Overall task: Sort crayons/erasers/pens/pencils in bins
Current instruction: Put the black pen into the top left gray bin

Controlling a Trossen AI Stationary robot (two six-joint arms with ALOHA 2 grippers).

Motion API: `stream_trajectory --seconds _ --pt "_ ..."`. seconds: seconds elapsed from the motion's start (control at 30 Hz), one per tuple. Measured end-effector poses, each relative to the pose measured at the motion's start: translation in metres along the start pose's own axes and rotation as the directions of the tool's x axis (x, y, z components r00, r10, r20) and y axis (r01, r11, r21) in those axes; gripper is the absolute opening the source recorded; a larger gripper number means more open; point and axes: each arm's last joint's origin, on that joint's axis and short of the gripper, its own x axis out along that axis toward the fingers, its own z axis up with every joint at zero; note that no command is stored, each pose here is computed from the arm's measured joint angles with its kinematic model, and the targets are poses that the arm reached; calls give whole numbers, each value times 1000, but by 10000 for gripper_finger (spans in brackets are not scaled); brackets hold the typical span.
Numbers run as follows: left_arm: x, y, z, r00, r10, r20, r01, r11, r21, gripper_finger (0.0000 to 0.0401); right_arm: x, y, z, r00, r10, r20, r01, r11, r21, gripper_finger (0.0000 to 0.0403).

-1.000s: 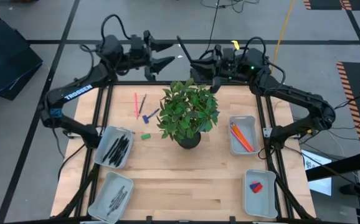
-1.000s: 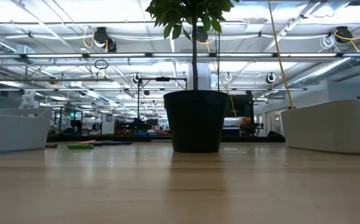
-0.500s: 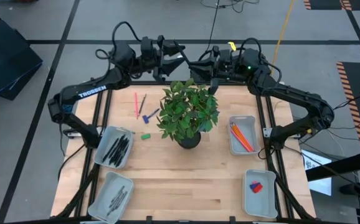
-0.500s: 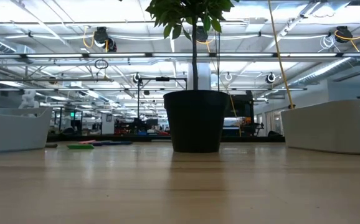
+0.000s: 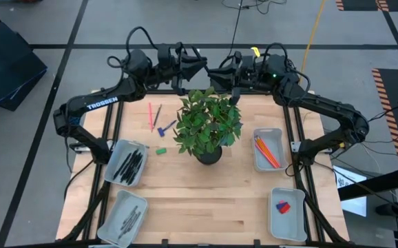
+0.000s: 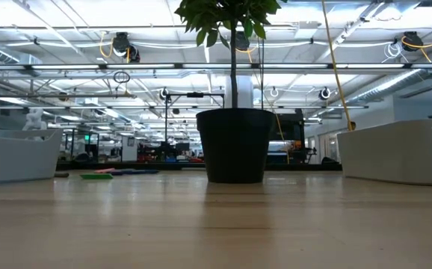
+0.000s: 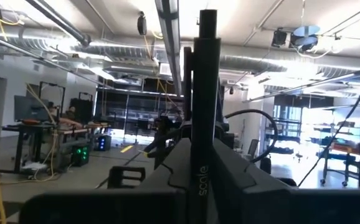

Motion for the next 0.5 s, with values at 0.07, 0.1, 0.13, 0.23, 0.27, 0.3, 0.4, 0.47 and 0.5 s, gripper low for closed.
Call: stream_trajectory --seconds 0.07,0.1,0.13,0.23,0.27,0.3,0.4,0.47,0.5 --pt "0 1 -1 1000 9 -13 -9 1000 -5 34 0 0 -1 1000 -5 -5 5 1000 5 49" --pt "-1 2 -2 1000 11 -19 -11 1000 -8 34 0 0 -1 1000 -8 -6 8 1000 6 58" --pt "0 2 -2 1000 11 -22 -12 1000 -12 34 0 0 -1 1000 -8 -6 8 1000 6 69" --pt "0 1 -3 999 8 -36 -9 1000 -9 34 1 3 0 1000 -3 3 3 1000 -10 110" --pt "-1 0 -2 999 10 -45 -10 1000 -7 34 1 3 0 1000 -2 5 2 1000 -17 126" --pt "-3 0 -1 998 16 -57 -16 1000 -6 34 0 4 1 1000 -3 10 3 1000 -20 140" --pt "-11 -2 8 995 64 -79 -62 998 26 34 -4 6 9 999 2 41 0 999 -34 182" --pt "-19 -2 16 988 109 -107 -106 994 37 34 -10 9 17 997 5 71 -2 999 -45 204" --pt "-24 -3 21 984 126 -125 -122 992 39 34 -12 10 20 997 3 83 1 999 -50 214"
